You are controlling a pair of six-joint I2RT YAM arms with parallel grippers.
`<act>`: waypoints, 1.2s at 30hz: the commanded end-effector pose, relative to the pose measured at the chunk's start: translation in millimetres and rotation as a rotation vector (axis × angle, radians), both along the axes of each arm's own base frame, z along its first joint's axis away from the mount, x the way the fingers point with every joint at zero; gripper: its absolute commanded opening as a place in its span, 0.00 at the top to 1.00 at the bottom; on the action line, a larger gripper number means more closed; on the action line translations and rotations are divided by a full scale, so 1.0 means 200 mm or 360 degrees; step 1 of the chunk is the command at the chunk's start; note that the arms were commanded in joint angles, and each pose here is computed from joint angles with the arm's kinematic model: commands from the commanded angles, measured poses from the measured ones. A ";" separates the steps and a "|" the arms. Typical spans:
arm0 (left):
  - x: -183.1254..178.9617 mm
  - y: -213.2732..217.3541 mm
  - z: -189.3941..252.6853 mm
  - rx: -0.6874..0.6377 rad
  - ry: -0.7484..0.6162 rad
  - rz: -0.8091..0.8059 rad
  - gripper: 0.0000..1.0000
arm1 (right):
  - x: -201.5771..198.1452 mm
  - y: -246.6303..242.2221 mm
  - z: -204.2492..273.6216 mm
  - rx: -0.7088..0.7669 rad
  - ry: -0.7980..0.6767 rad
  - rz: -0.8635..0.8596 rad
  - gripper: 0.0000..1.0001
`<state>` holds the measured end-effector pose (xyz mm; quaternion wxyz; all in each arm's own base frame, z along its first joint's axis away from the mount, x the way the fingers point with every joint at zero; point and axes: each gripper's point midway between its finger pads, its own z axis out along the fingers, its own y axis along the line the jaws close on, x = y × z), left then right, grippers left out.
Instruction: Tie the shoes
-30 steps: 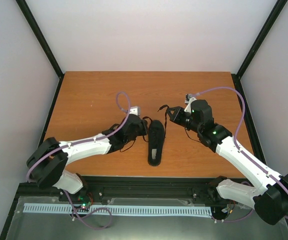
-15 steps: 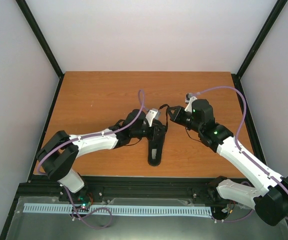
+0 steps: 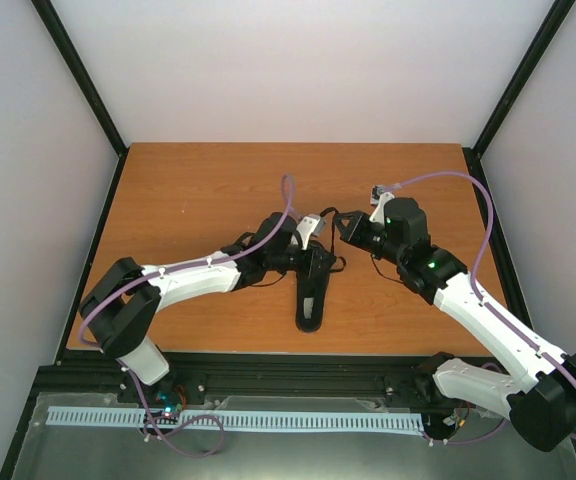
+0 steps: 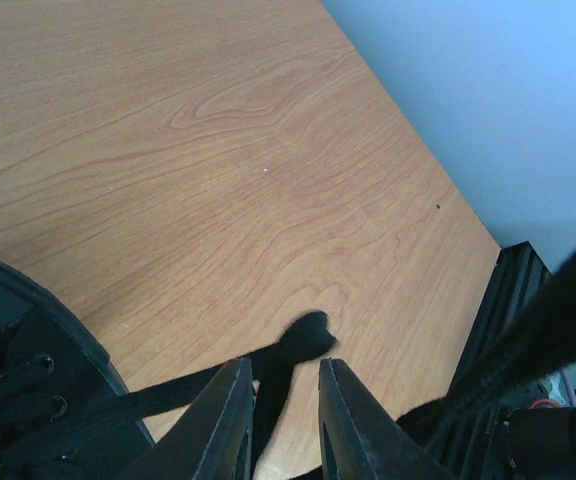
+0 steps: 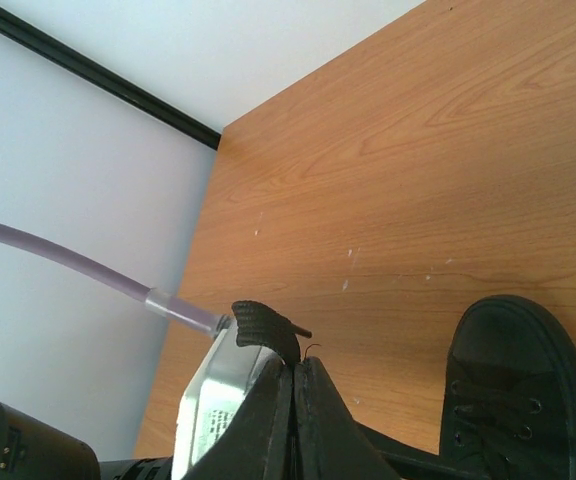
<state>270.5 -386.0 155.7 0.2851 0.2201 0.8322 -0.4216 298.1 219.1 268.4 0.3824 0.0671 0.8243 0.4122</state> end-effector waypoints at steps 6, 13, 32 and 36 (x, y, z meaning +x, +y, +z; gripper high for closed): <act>-0.04 0.06 0.06 -0.0080 -0.0021 -0.0020 0.78 | 0.00 -0.01 0.06 -0.0014 -0.0057 -0.0027 0.97; -0.02 0.10 0.02 0.0020 -0.0106 -0.0026 0.68 | -0.01 -0.07 0.00 -0.0082 -0.0021 -0.0097 0.97; 0.13 0.42 0.20 0.0053 -0.0106 0.0405 0.25 | -0.66 -0.45 -1.01 -0.0426 0.0981 -0.0224 0.94; 0.16 0.52 0.24 0.0042 -0.0036 0.0480 0.09 | -0.67 -0.51 -1.02 -0.0546 0.1002 -0.0278 0.49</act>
